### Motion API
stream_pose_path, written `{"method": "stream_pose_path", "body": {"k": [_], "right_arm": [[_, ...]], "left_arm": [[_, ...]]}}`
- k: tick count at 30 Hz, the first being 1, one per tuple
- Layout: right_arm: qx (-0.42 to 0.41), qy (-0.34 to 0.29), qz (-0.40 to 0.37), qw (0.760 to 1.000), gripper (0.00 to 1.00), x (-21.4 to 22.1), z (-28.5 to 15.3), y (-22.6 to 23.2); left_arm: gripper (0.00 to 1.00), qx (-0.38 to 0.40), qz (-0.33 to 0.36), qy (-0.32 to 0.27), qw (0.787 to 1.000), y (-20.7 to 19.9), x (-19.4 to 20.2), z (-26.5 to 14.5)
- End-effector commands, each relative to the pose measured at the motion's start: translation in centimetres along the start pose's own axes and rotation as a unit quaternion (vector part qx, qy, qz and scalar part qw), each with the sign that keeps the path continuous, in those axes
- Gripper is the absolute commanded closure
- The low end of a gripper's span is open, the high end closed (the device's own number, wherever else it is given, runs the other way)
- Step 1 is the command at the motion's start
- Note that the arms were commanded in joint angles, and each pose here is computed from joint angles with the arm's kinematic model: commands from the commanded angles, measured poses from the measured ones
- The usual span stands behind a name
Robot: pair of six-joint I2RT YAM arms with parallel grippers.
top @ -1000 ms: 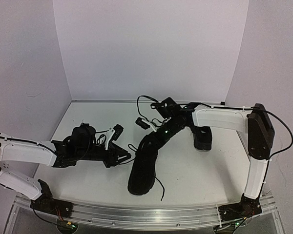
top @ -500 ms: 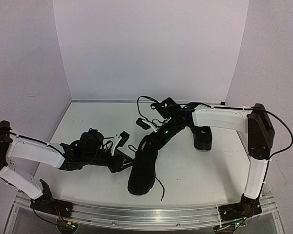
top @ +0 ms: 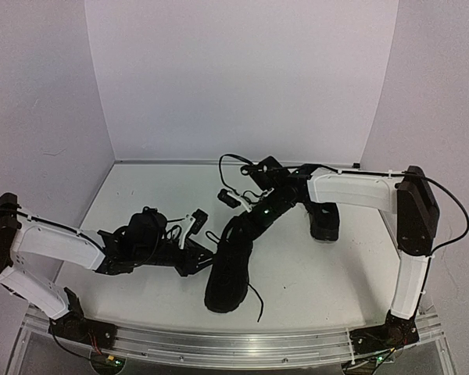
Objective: Tie the shoes
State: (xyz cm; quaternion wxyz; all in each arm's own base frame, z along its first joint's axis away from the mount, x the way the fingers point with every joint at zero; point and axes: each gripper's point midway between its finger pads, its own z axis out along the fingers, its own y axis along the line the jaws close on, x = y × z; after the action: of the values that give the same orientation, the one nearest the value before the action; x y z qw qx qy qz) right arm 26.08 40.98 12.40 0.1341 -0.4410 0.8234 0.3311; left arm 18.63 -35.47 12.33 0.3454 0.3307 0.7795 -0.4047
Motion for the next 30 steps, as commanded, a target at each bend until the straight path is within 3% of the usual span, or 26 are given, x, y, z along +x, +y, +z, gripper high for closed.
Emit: {"method": "stream_pose_path", "body": {"k": [1, 3, 8, 13, 18, 22, 30], "right_arm": [[0.005, -0.007, -0.012, 1.0, 0.8, -1.0, -0.2, 0.2], [0.008, -0.005, -0.01, 1.0, 0.8, -0.8, -0.2, 0.1], [0.007, -0.004, -0.005, 1.0, 0.8, -0.7, 0.0, 0.0], [0.005, -0.003, -0.001, 1.0, 0.8, -0.7, 0.1, 0.0], [0.001, -0.003, 0.003, 1.0, 0.8, -0.8, 0.2, 0.0], [-0.002, -0.003, 0.004, 1.0, 0.8, -0.7, 0.2, 0.1], [-0.001, -0.006, 0.003, 1.0, 0.81, -0.9, 0.0, 0.2]], "left_arm": [[0.71, -0.013, 0.142, -0.007, 0.99, -2.2, -1.4, -1.6], [0.69, -0.033, 0.256, 0.028, 0.966, -3.1, -0.5, -1.9], [0.69, -0.037, 0.428, 0.101, 0.898, -3.9, -0.1, -2.4], [0.72, -0.043, 0.53, 0.152, 0.833, -3.5, -1.6, -1.6], [0.76, -0.026, 0.578, 0.218, 0.786, -3.3, -2.2, 0.5], [0.78, -0.023, 0.596, 0.257, 0.76, -2.5, -1.9, 2.0], [0.82, -0.001, 0.592, 0.283, 0.754, -2.4, -0.7, 3.0]]}}
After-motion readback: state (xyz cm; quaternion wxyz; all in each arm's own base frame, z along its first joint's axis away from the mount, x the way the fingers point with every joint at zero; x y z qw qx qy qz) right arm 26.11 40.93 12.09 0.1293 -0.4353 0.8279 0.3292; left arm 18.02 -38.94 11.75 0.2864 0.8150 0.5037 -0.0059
